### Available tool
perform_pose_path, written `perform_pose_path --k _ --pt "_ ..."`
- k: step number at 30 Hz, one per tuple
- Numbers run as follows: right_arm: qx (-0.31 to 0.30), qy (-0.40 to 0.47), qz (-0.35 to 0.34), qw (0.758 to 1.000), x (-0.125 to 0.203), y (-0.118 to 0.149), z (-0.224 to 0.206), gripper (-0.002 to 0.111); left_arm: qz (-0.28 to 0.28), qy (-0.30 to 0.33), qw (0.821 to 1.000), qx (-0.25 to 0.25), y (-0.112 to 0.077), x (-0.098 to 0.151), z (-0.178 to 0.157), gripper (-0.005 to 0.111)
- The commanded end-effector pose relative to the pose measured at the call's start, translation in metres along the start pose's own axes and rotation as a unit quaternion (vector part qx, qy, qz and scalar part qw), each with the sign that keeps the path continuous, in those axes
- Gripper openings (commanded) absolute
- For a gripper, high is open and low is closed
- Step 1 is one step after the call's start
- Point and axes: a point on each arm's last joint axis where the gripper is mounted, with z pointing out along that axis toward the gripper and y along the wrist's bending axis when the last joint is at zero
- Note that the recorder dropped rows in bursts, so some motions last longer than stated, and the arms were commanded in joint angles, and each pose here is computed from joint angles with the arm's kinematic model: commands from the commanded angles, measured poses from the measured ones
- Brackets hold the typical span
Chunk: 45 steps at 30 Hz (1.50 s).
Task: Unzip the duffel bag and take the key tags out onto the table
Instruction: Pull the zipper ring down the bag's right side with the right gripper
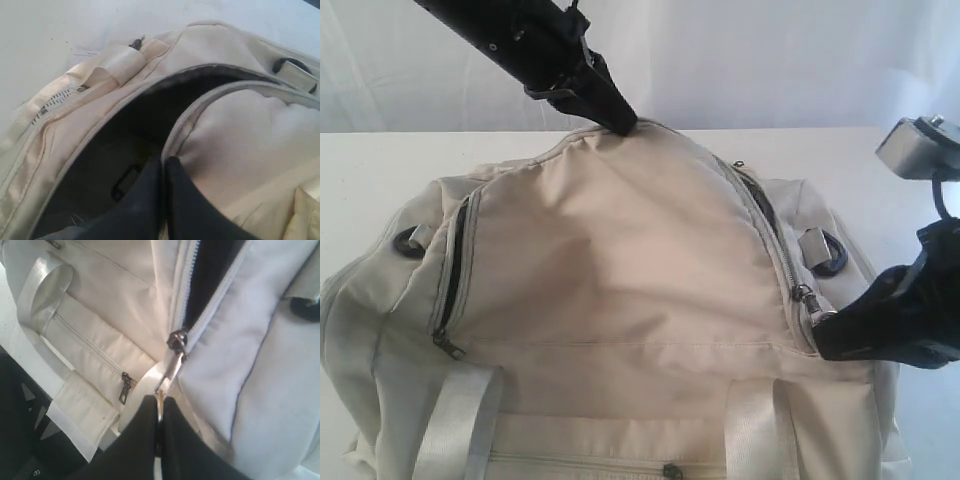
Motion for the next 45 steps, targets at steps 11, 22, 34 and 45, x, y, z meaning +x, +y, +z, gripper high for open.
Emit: perform_pose_path --k 11,22,34,45 --pt "0.023 -0.087 0.002 0.996 -0.018 -0.001 -0.007 0.000 0.042 -0.092 0.994 -0.034 -0.031 -0.024 -0.054 0.000" --pt "-0.012 0.042 -0.019 0.999 0.007 0.005 -0.005 0.000 0.041 -0.091 0.994 -0.042 -0.030 -0.024 -0.055 0.000" --pt "0.056 0.080 0.002 0.995 0.014 -0.007 -0.006 0.000 0.028 -0.064 0.996 -0.061 -0.026 -0.019 -0.055 0.000" --pt "0.058 0.080 0.010 0.995 0.014 -0.008 -0.006 0.000 -0.004 -0.073 0.994 -0.082 -0.008 -0.012 -0.068 0.000"
